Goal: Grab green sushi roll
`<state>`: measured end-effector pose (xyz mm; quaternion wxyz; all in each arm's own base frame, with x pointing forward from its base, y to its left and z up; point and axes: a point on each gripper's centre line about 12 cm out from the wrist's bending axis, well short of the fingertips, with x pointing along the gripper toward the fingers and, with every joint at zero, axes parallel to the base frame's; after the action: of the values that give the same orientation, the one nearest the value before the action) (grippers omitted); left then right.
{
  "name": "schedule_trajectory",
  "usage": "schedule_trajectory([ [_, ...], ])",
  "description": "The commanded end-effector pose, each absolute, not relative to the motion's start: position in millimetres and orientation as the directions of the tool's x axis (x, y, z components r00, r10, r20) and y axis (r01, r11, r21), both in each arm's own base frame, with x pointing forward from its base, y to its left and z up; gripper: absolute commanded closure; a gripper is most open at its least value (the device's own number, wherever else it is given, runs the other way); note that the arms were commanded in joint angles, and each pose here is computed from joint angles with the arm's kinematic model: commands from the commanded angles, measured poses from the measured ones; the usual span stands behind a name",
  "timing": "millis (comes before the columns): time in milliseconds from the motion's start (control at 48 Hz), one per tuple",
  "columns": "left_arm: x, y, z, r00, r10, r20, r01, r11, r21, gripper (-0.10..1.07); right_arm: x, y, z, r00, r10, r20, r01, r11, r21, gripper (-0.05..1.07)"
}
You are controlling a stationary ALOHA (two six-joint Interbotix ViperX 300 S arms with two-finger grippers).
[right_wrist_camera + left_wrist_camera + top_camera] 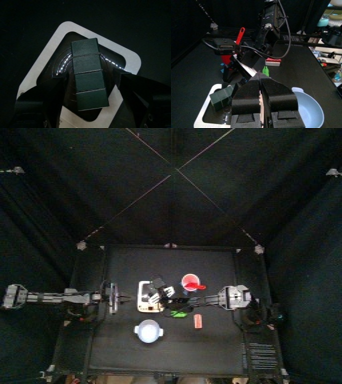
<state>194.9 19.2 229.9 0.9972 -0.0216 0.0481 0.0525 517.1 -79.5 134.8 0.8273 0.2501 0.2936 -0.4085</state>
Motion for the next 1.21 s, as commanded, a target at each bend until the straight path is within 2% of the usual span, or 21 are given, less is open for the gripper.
schedule_trajectory([
  [0,196.9,19.8,235.2,0.991,0.105,-0.080,-0.108,0.993,-0.038,0.65,521.9,-82.8,153.4,0.522,-0.533,-0.666,0.816,0.539,0.208,0.05],
  [1188,196.6,20.6,234.6,0.991,0.109,-0.081,-0.112,0.993,-0.037,0.65,521.6,-82.2,151.0,0.517,-0.528,-0.674,0.819,0.532,0.212,0.05],
])
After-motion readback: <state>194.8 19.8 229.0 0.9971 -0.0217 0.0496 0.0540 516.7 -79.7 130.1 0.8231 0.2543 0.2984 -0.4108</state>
